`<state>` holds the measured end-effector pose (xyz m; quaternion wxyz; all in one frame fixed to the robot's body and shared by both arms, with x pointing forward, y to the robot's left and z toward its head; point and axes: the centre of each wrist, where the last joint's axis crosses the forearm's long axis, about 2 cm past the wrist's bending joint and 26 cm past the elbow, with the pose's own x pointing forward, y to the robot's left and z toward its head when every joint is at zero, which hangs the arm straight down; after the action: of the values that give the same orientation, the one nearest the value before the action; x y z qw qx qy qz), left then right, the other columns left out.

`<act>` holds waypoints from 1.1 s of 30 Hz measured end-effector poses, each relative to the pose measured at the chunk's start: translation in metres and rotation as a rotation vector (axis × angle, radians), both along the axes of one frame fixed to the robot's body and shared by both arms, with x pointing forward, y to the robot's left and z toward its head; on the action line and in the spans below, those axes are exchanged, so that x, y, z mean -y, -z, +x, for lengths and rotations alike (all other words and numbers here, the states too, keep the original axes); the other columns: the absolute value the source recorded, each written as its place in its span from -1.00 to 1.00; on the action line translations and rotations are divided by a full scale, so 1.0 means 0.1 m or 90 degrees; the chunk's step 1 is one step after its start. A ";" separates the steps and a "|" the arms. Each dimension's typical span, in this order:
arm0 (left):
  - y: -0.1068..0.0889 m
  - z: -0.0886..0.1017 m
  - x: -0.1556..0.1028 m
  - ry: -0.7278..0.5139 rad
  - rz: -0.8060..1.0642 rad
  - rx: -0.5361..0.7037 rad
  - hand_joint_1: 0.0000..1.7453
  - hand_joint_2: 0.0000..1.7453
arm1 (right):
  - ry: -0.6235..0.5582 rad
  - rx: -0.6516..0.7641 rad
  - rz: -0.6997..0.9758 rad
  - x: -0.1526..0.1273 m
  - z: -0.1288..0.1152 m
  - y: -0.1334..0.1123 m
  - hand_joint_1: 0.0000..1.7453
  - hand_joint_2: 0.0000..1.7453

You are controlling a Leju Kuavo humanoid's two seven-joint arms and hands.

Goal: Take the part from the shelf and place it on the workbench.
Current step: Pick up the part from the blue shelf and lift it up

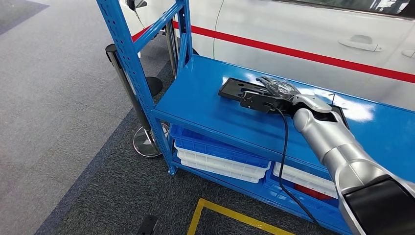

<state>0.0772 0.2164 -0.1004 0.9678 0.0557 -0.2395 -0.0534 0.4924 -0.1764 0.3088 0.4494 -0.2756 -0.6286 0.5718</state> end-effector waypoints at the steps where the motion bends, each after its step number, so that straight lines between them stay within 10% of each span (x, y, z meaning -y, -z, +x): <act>1: 0.00 0.00 0.00 0.000 0.000 0.001 -1.00 -1.00 | -0.001 -0.002 0.000 -0.01 0.00 0.00 -1.00 1.00; 33: 0.00 -0.01 0.02 0.005 0.012 0.002 -1.00 -1.00 | 0.000 -0.006 -0.032 -0.05 -0.05 0.18 -1.00 1.00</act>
<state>0.0767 0.2142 -0.1001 0.9667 0.0638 -0.2407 -0.0593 0.4870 -0.1711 0.2907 0.4453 -0.2844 -0.6121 0.5884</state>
